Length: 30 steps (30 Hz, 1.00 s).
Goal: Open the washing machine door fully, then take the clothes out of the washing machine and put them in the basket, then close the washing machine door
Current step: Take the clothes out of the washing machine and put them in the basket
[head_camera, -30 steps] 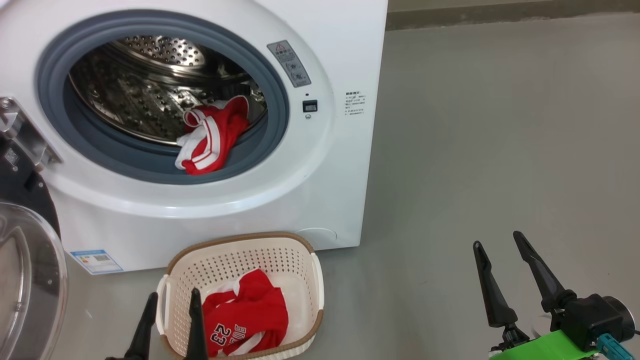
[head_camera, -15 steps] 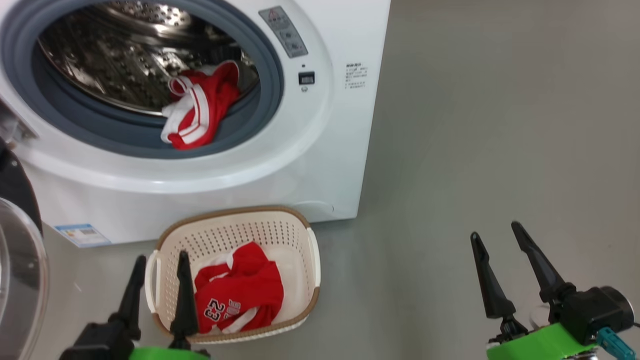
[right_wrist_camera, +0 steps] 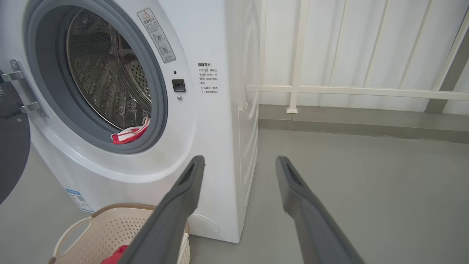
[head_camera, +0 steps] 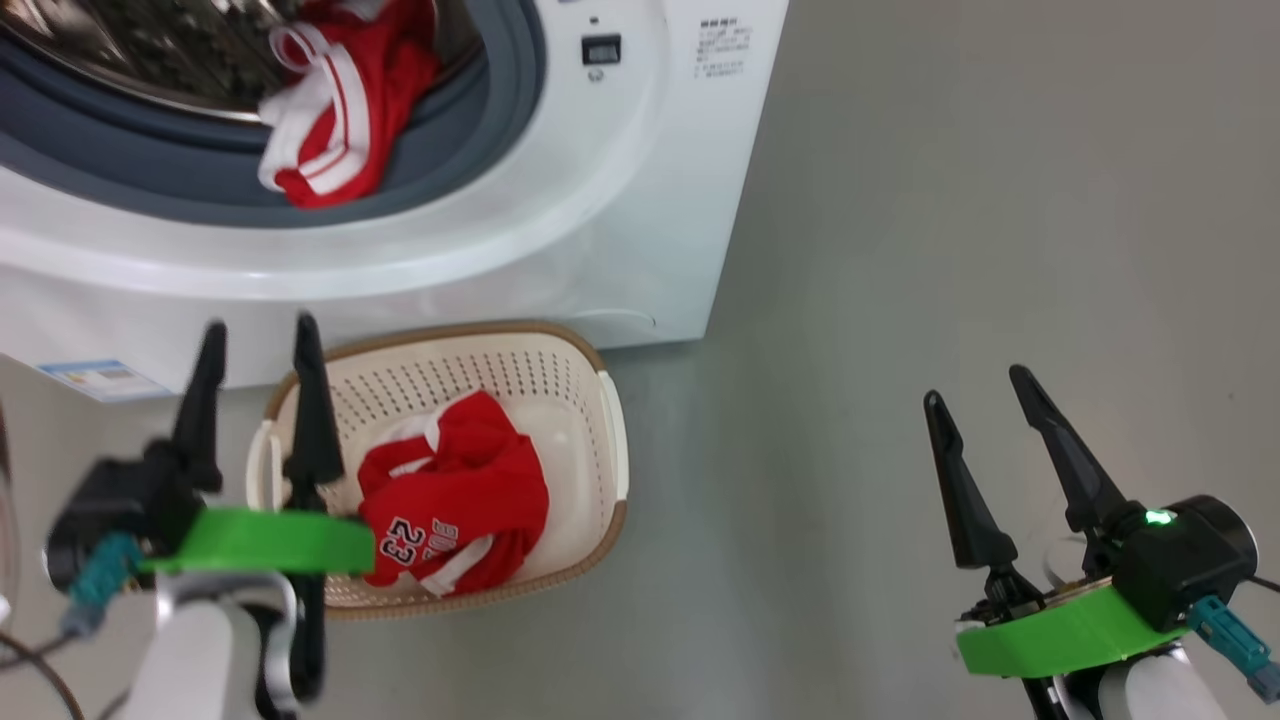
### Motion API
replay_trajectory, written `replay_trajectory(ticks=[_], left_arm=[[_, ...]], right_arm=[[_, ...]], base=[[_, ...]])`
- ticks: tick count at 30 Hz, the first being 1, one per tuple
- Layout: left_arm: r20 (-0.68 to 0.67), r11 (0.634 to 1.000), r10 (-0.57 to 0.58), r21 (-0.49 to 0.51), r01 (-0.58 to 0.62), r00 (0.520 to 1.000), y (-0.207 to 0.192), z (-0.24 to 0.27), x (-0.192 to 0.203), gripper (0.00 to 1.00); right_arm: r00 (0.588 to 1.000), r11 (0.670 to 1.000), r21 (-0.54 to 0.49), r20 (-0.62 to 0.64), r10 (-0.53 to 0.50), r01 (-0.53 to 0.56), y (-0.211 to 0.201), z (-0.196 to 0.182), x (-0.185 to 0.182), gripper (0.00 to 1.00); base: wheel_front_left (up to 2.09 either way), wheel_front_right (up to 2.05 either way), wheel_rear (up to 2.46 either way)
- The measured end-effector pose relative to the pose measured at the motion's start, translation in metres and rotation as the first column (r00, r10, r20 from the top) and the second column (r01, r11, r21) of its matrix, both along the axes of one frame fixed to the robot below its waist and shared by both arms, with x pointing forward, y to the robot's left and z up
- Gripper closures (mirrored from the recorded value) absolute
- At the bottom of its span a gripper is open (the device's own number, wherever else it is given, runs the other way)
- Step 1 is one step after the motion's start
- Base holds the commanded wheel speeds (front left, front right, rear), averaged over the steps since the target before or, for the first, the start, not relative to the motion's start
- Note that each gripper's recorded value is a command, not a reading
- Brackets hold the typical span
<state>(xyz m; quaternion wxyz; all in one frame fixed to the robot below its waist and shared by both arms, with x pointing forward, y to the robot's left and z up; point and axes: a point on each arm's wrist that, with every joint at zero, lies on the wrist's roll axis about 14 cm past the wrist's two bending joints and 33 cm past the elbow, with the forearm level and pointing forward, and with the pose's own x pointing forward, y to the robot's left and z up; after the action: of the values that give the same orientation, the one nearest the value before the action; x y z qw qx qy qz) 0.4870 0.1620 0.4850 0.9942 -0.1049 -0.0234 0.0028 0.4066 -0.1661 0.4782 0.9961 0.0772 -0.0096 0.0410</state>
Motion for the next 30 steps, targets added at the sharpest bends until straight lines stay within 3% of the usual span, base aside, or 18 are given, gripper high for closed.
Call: replay_trajectory(ticks=[13, 26, 30], left_arm=[[-0.047, 0.998, -0.07, 0.005, 0.07, 0.996, -0.013, -0.014, 0.084, 0.0], [-0.193, 0.988, -0.15, 0.004, 0.153, 0.97, -0.031, -0.055, 0.155, 0.0], [-0.311, 0.986, -0.152, 0.02, 0.167, 0.938, -0.028, -0.078, 0.176, 0.0]], right_arm=[[0.997, 0.999, 0.022, -0.064, -0.031, 0.032, -0.01, -0.028, 0.018, 0.0], [0.992, 0.999, 0.007, -0.122, -0.044, 0.046, -0.017, -0.055, 0.031, 0.0], [0.989, 0.999, -0.002, -0.137, -0.049, 0.049, -0.019, -0.063, 0.035, 0.0]], base=[[0.0, 0.0, 0.0], [0.0, 0.0, 0.0], [0.0, 0.0, 0.0]])
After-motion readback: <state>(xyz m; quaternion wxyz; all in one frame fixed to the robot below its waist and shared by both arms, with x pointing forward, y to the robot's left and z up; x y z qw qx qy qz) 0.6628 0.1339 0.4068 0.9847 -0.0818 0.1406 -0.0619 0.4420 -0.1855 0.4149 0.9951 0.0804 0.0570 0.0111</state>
